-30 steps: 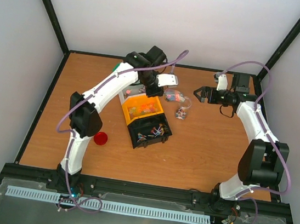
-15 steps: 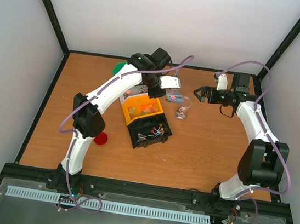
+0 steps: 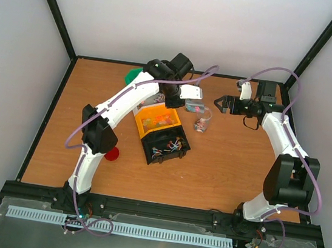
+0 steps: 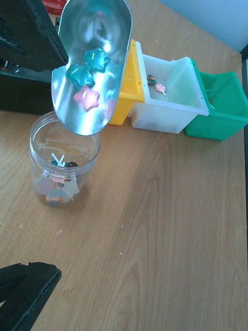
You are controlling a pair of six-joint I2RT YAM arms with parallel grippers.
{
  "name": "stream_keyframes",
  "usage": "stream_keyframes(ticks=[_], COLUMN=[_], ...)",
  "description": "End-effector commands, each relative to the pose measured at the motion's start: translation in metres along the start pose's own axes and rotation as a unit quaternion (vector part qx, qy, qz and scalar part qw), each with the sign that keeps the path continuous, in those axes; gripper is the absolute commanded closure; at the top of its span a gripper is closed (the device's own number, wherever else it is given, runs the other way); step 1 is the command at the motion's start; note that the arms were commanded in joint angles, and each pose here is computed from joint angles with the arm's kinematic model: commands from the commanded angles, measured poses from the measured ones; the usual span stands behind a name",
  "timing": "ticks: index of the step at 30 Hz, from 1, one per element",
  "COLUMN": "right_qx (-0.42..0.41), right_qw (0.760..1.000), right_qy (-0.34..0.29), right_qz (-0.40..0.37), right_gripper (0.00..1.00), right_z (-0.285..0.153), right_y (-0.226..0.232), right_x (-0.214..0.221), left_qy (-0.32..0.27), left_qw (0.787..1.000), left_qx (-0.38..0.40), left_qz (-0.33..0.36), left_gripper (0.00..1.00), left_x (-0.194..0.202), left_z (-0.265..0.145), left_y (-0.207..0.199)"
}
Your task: Pack the candies
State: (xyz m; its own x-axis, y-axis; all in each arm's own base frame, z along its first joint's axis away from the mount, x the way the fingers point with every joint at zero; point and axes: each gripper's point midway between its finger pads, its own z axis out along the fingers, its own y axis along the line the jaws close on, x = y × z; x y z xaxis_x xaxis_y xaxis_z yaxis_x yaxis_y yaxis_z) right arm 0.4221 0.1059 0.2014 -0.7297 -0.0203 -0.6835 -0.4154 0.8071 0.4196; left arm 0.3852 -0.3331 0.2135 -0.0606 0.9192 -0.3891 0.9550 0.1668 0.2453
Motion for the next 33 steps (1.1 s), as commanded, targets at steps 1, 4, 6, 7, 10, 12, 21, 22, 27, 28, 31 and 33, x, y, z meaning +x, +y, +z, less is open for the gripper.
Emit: stream_keyframes(ticks=[1,4,6,7,10,12,21,22,27,28,31,33], right_qx=[-0.003,-0.004,-0.005,-0.007,-0.009,-0.01,-0.013,-0.014,-0.014,-0.014,-0.015,-0.016], right_qw=[1.0,1.0,1.0,1.0,1.0,1.0,1.0,1.0,1.0,1.0,1.0,1.0], right_qy=[-0.02,-0.019,-0.018,-0.018,-0.017,-0.016,-0.013,-0.013,-0.011,-0.011,-0.01,-0.009], right_qz=[-0.018,-0.018,-0.017,-0.016,-0.014,-0.013,-0.009,-0.009,-0.011,-0.012,-0.013,-0.015], right_gripper=[0.0,0.0,0.0,0.0,0.0,0.0,0.0,0.0,0.0,0.0,0.0,0.0], right_z=[-0.005,-0.004,-0.004,-0.003,-0.001,0.0,0.004,0.004,0.005,0.004,0.005,0.006], right_y=[0.002,0.002,0.002,0.002,0.001,0.001,-0.001,-0.001,-0.001,-0.001,-0.001,-0.002], right_x=[-0.015,-0.016,-0.016,-0.016,-0.016,-0.016,-0.018,-0.018,-0.018,-0.019,-0.019,-0.02], left_qy=[-0.002,0.003,0.004,0.003,0.001,0.0,-0.005,-0.006,-0.008,-0.007,-0.001,-0.008], left_qw=[0.999,0.998,0.998,0.998,0.997,0.997,0.996,0.995,0.995,0.995,0.994,0.995], left_qx=[-0.025,-0.035,-0.038,-0.04,-0.047,-0.05,-0.063,-0.064,-0.066,-0.068,-0.074,-0.073], left_qz=[0.035,0.047,0.051,0.053,0.057,0.059,0.069,0.071,0.079,0.079,0.078,0.064], left_gripper=[0.99,0.99,0.99,0.99,0.99,0.99,0.99,0.99,0.99,0.99,0.99,0.99], left_x=[-0.009,-0.009,-0.009,-0.01,-0.011,-0.012,-0.016,-0.016,-0.019,-0.019,-0.017,-0.015], left_z=[-0.012,-0.015,-0.016,-0.017,-0.02,-0.021,-0.028,-0.028,-0.028,-0.028,-0.029,-0.035], left_y=[0.005,0.007,0.009,0.009,0.011,0.012,0.016,0.016,0.016,0.017,0.018,0.02])
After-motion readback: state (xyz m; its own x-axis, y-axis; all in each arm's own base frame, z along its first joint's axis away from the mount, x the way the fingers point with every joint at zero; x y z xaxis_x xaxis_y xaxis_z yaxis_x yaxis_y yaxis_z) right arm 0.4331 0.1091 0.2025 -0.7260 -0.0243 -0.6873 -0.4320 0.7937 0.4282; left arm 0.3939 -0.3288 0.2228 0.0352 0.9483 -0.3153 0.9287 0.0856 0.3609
